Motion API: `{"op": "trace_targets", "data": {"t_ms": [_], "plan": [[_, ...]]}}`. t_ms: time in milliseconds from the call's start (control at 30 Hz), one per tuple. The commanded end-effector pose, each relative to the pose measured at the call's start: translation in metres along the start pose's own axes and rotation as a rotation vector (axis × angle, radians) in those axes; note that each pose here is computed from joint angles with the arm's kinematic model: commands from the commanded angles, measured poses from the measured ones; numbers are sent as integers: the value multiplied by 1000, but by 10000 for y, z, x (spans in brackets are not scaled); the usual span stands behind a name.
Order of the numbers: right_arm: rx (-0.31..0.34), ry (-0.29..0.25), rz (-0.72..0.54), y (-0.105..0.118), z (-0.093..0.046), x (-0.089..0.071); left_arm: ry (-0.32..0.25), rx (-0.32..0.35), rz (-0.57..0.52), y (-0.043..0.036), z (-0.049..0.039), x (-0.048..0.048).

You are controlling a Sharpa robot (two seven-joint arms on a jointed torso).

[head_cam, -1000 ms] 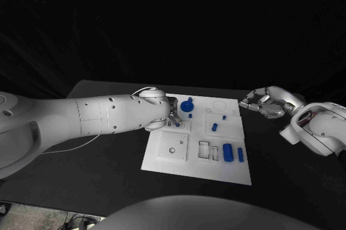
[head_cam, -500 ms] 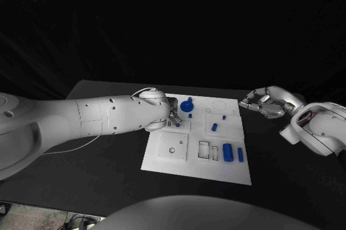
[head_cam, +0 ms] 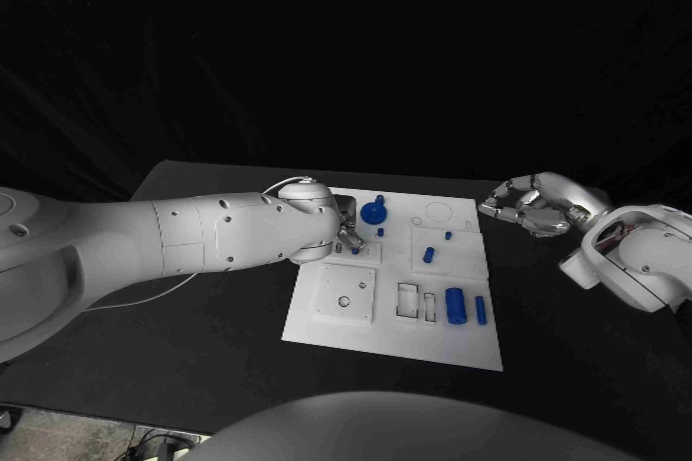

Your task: Assemble the parts on the task board

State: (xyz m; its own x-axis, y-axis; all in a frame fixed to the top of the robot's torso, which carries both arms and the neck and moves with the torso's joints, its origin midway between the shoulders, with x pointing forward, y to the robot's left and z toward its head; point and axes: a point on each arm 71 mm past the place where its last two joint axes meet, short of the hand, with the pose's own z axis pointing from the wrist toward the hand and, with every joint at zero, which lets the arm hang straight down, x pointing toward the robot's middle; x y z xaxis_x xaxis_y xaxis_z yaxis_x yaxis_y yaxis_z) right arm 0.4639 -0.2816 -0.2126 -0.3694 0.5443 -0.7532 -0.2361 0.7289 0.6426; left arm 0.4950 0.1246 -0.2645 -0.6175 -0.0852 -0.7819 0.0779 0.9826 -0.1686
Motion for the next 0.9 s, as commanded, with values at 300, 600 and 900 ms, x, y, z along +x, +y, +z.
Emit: {"op": "trace_targets", "data": {"t_ms": [300, 600, 900], "plan": [[-10, 0, -1, 6, -4, 2, 13, 31, 55, -30, 3, 85], [-11, -2, -1, 4, -5, -1, 5, 46, 66, -27, -13, 107], [-11, -3, -1, 5, -5, 1, -19, 55, 56, -28, -37, 109]]}}
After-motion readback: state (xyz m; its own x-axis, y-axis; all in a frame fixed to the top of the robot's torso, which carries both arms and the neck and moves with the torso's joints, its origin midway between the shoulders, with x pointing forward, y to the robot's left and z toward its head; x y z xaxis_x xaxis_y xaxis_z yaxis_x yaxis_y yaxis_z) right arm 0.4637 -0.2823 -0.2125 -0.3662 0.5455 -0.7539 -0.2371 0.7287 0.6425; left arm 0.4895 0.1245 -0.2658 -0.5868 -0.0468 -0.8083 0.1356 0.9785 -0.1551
